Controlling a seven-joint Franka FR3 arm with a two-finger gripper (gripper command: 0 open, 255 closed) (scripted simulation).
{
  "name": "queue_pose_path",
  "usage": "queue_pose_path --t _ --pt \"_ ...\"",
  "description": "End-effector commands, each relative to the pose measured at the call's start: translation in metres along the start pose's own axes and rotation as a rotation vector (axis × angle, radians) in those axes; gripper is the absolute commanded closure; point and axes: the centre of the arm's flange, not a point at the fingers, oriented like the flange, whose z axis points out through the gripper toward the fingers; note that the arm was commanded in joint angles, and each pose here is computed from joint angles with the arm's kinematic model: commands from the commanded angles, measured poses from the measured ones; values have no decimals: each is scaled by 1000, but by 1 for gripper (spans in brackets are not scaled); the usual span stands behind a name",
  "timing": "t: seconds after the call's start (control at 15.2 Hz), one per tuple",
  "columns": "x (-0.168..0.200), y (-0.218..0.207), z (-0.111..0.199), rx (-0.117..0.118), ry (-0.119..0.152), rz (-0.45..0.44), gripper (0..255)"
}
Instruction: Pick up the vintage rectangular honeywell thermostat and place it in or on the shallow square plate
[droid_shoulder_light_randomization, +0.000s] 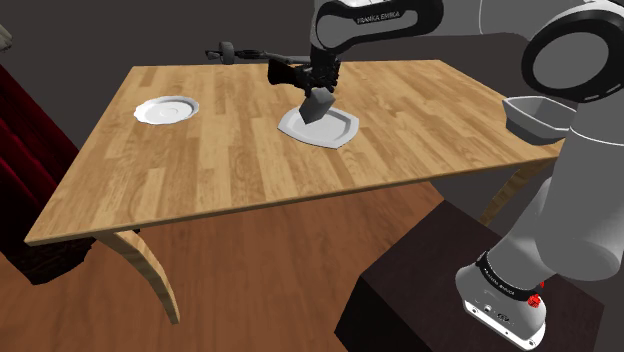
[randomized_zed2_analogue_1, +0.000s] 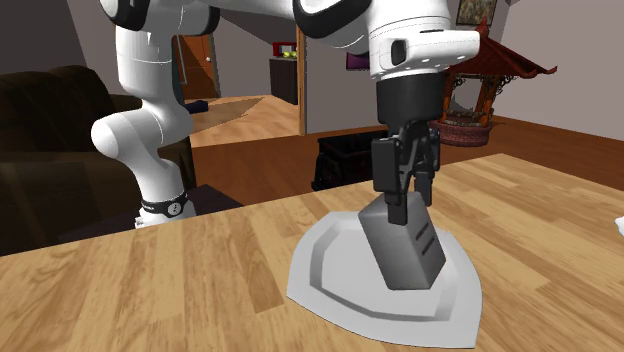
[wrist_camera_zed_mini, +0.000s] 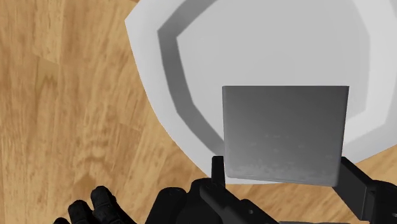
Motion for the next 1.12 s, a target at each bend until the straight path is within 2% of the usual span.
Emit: queue_pose_path --t 0.0,0.13,0.2,0.53,0.79,1.06 --pt "-2 1 6 -4 -10 2 255" --pt "-2 1 6 -4 -10 2 255" --pt "-2 2 7 -4 -10 2 0" --pt "-2 1 6 -4 -10 2 0" --pt "-1 1 -44 -4 -10 2 0" --pt "-1 1 -44 -4 -10 2 0"
